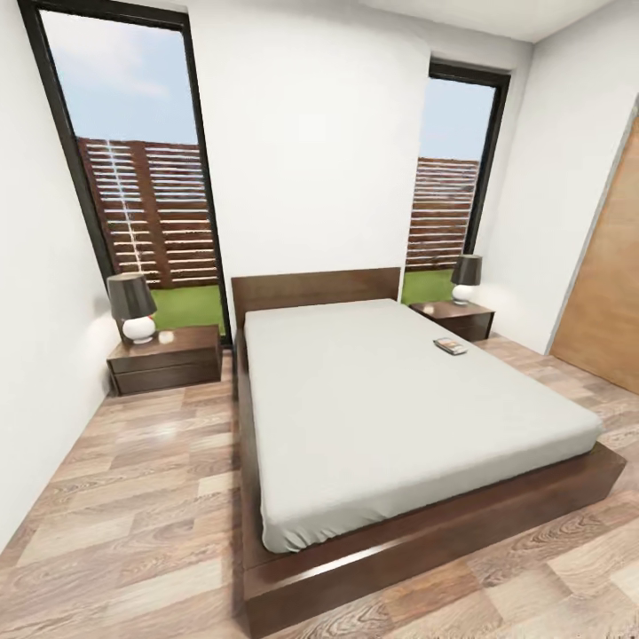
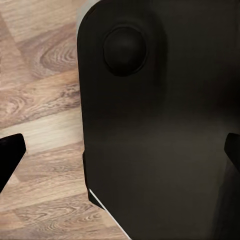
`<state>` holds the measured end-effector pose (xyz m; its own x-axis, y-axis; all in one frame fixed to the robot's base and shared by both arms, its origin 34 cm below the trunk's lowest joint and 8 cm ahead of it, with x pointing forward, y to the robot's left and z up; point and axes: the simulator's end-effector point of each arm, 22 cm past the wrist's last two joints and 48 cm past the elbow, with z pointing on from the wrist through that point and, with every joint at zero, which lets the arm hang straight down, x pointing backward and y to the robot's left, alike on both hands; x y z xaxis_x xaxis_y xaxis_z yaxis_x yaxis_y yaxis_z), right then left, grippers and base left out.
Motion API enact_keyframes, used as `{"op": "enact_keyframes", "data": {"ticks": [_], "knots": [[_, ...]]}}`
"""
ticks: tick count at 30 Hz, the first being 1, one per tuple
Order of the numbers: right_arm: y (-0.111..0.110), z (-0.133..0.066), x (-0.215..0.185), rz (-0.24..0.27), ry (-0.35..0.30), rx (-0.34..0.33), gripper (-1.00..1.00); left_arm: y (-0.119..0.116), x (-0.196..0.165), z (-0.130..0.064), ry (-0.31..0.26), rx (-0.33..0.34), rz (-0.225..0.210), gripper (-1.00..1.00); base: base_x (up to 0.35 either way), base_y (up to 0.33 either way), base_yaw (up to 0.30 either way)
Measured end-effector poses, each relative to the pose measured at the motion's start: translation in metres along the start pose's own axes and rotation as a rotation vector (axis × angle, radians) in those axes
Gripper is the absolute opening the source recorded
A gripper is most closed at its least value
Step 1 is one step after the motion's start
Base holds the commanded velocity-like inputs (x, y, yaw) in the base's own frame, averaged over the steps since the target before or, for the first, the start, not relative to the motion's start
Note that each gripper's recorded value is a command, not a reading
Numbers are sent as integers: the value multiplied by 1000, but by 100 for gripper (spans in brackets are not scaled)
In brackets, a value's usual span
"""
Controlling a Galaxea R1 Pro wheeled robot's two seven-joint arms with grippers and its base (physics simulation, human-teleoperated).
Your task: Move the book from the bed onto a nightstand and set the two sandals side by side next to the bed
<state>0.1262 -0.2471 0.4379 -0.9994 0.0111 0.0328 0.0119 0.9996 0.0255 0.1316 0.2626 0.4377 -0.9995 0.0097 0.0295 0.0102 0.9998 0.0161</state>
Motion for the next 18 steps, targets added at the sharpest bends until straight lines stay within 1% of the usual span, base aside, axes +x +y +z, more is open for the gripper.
{"op": "enact_keyframes", "data": {"ticks": [18], "knots": [[-1, 0, -3, 1, -7, 1, 100, 0, -4, 0, -14, -1, 0, 100, 0, 0, -295]]}}
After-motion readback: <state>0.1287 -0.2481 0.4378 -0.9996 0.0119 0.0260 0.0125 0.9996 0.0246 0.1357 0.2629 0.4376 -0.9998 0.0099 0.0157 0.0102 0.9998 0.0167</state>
